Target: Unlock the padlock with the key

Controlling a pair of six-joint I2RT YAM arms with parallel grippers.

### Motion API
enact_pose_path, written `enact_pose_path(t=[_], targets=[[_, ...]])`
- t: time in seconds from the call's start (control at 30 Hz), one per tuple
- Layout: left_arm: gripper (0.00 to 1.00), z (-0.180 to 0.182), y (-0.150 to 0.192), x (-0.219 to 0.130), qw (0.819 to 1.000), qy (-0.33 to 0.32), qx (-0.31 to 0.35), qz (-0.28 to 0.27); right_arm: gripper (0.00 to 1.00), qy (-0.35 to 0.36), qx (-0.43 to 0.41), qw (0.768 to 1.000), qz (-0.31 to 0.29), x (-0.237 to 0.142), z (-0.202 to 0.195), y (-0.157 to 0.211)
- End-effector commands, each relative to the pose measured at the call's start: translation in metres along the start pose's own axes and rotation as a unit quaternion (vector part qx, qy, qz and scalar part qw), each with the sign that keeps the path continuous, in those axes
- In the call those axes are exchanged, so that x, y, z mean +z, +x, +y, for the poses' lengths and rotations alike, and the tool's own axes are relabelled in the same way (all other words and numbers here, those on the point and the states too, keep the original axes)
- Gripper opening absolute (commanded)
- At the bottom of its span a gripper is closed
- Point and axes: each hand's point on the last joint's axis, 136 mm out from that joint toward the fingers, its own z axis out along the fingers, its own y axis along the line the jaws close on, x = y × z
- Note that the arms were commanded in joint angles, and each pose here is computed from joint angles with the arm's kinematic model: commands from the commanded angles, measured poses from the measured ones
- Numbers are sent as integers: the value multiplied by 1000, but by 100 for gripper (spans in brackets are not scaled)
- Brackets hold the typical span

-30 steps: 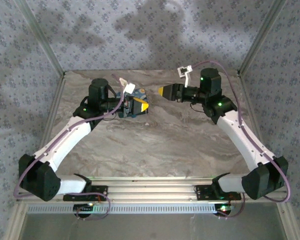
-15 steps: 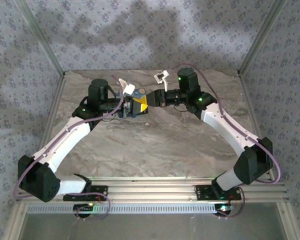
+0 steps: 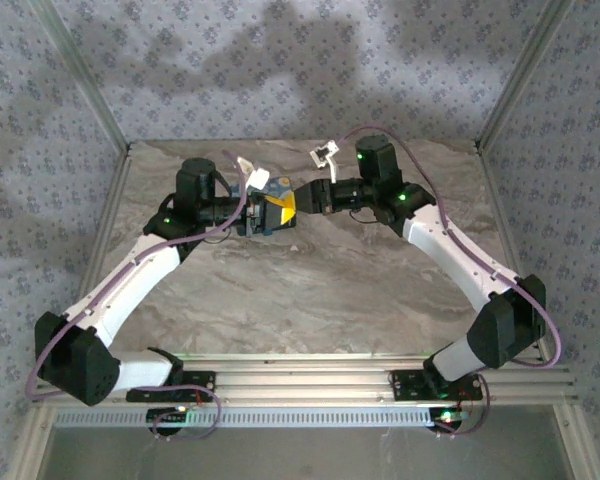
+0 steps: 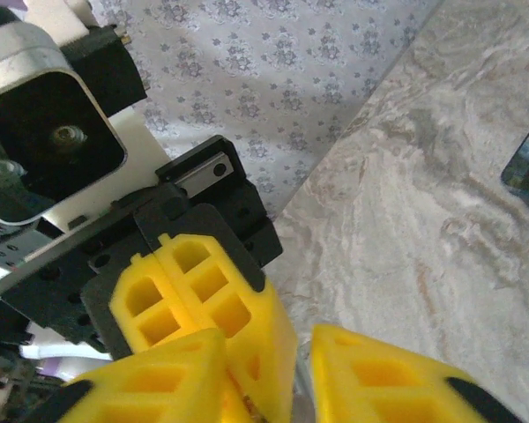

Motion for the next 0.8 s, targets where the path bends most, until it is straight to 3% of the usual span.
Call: enact_pose_path(t=[0.0, 0.1, 0.33, 0.43, 0.53, 0.67, 0.77], targets=[[0, -11, -14, -5, 1000, 7, 21, -14, 14, -1, -13, 1000, 0, -6, 9, 0], [0, -8, -12, -5, 1000, 3, 16, -13, 0, 7, -11, 1000, 1, -6, 6, 2], [0, 4, -12, -6, 1000, -24, 8, -18, 0, 57, 10, 998, -4, -8, -7, 1], [33, 11, -14, -8, 999, -48, 15, -21, 0, 95, 27, 995, -8, -12, -17, 1], [49, 25, -13, -15, 994, -103, 27, -28, 0, 140, 55, 988, -21, -18, -28, -2], [52, 44, -12, -28, 982, -179, 49, -37, 0, 219, 148, 963, -57, -33, -51, -3], [52, 41, -6, -19, 973, -202, 106, -19, 0, 248, 200, 944, -82, -41, -60, -2]])
